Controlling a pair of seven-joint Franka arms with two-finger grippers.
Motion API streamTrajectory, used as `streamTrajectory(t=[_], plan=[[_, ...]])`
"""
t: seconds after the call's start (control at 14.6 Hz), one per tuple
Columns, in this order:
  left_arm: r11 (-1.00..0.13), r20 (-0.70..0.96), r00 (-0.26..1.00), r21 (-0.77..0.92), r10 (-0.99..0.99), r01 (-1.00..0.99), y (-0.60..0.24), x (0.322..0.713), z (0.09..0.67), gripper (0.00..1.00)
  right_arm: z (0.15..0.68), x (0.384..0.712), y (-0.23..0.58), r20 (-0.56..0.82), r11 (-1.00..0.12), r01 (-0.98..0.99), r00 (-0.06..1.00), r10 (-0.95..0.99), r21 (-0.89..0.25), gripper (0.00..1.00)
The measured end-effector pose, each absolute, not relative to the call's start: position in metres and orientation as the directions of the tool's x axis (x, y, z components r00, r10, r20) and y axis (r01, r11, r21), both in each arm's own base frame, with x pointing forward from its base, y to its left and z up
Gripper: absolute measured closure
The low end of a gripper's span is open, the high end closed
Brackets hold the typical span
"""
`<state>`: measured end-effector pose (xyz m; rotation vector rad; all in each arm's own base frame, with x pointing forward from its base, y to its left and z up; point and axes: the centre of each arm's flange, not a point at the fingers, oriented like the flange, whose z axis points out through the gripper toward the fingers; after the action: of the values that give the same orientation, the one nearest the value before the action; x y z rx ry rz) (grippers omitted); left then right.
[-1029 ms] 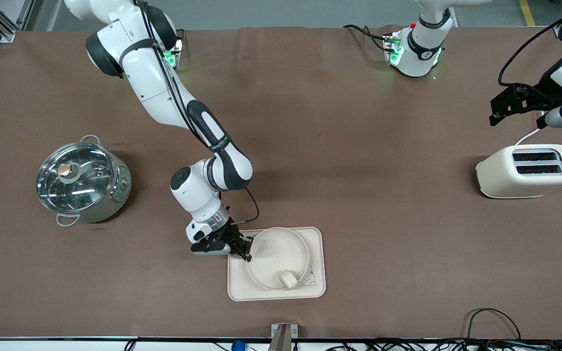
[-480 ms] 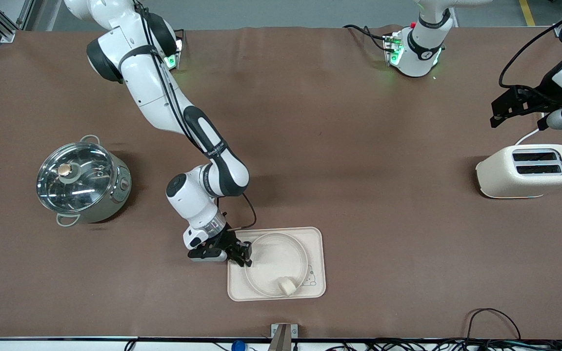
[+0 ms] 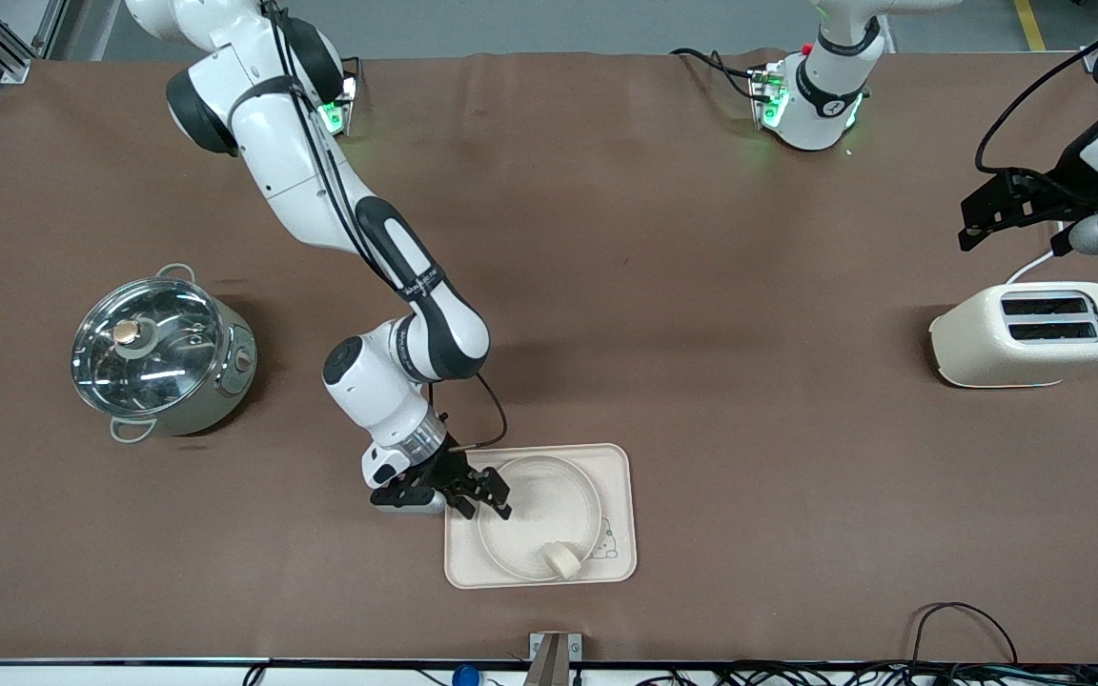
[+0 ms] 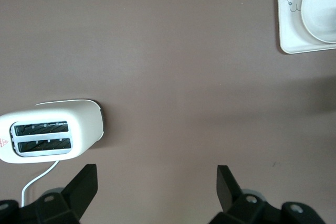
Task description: Place bun in plate and plate on tray
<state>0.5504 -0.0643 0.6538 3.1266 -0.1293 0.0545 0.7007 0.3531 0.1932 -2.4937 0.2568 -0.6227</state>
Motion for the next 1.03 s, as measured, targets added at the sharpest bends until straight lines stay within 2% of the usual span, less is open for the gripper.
streamTrajectory(t=[0.07, 0.41, 0.69, 0.82, 1.03], plan=[[-0.997, 0.035, 0.996, 0.011, -0.082, -0.083, -0.064, 0.551, 0.653, 0.0, 0.198, 0.694, 0.357, 0.365, -0.829, -0.055, 0.88, -0.303, -0.556, 0.01], [-0.997, 0.037, 0.996, 0.011, -0.082, -0.082, -0.064, 0.553, 0.652, 0.0, 0.243, 0.646, 0.378, 0.25, -0.791, -0.164, 0.894, -0.372, -0.59, 0.0], [-0.997, 0.04, 0.996, 0.011, -0.082, -0.082, -0.064, 0.553, 0.652, 0.0, 0.312, 0.64, 0.373, 0.191, -0.729, -0.227, 0.877, -0.441, -0.645, 0.0], [-0.997, 0.041, 0.996, 0.011, -0.082, -0.082, -0.064, 0.553, 0.652, 0.0, 0.341, 0.644, 0.368, 0.219, -0.764, -0.157, 0.905, -0.365, -0.626, 0.0], [-0.997, 0.04, 0.996, 0.011, -0.082, -0.082, -0.064, 0.554, 0.652, 0.0, 0.367, 0.648, 0.343, 0.204, -0.855, -0.043, 0.964, -0.172, -0.517, 0.0]])
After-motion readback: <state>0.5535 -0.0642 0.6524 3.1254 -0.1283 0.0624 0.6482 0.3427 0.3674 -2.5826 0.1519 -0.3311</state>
